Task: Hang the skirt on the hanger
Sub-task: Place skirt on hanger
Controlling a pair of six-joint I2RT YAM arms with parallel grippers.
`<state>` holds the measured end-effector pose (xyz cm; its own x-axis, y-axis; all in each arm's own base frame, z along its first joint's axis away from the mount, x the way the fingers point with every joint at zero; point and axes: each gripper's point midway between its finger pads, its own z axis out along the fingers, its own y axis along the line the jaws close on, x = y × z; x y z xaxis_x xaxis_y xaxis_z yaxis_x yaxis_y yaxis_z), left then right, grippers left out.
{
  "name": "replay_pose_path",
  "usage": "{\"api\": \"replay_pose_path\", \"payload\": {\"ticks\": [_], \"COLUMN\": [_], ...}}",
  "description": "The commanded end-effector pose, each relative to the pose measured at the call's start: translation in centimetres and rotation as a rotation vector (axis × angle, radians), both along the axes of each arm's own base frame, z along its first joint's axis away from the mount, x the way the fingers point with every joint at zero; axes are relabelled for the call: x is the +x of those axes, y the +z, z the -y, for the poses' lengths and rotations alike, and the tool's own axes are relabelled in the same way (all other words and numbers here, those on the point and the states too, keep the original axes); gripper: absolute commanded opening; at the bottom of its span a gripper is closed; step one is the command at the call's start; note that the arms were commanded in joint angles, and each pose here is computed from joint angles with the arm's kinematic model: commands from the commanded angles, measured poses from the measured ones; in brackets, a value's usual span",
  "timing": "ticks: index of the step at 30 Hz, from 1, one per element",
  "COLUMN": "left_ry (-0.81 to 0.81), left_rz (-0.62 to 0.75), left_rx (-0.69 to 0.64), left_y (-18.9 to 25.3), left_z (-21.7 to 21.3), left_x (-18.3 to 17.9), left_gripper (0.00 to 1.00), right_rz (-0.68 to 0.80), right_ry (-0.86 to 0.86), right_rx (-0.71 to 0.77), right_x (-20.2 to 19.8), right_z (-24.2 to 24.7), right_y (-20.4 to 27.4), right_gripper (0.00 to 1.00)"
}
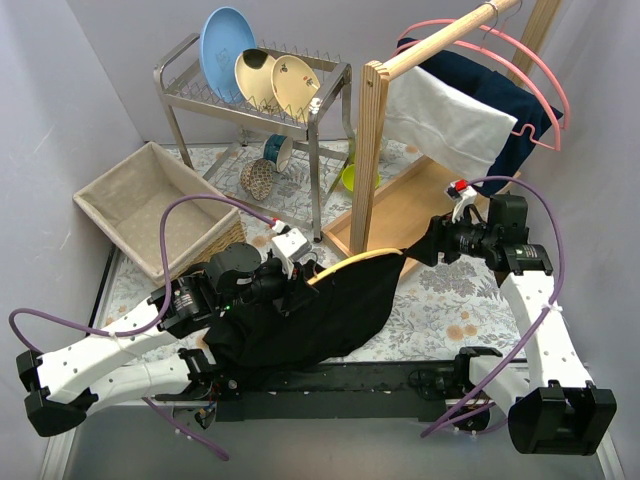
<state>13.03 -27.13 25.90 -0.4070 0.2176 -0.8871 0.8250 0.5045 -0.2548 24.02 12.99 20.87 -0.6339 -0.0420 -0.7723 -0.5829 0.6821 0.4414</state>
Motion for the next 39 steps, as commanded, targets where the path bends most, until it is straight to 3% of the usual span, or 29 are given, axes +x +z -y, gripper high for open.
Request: {"api": "replay_pose_path", "payload": {"ticks": [1,7,14,22,29,31,36,39], "left_ry": [-0.019,-0.028,-0.029,-0.034,-0.040,-0.039,-0.030,-0.021], "left_rz": [0.056,0.068,0.081,0.091,0.098,0.098,0.100,0.097], "left_rx": [-0.055,-0.075,-0.084,-0.097,-0.111,-0.107,-0.099,-0.066], "left_y": [2.3,3.0,3.7,4.3,4.7,4.6,4.4,3.7], "left_z": [0.2,0.2,0.2,0.1,0.0,0.0,0.0,0.0], "left_x": [0.1,-0.1,0.0,-0.1,-0.3,-0.3,-0.1,0.2], "left_gripper": [0.00,0.00,0.00,0.00,0.00,0.00,0.00,0.00], "right_rz": [0.057,-0.001,-0.039,-0.077,-0.097,-0.105,-0.112,-0.091], "right_ry": [0.083,0.091,0.091,0.108,0.119,0.133,0.161,0.171], "right_rx": [0.128,0.141,0.140,0.150,0.158,0.171,0.197,0.202], "right_x": [-0.2,0.1,0.3,0.2,0.3,0.2,-0.4,-0.6], "right_z": [-1.6,-1.8,-1.8,-2.0,-2.1,-2.3,-2.6,-2.7], "right_y": [3.5,2.5,1.7,1.0,0.7,0.8,1.4,2.4], "right_gripper": [0.70,0.65,0.48,0.38,0.35,0.28,0.01,0.01]}}
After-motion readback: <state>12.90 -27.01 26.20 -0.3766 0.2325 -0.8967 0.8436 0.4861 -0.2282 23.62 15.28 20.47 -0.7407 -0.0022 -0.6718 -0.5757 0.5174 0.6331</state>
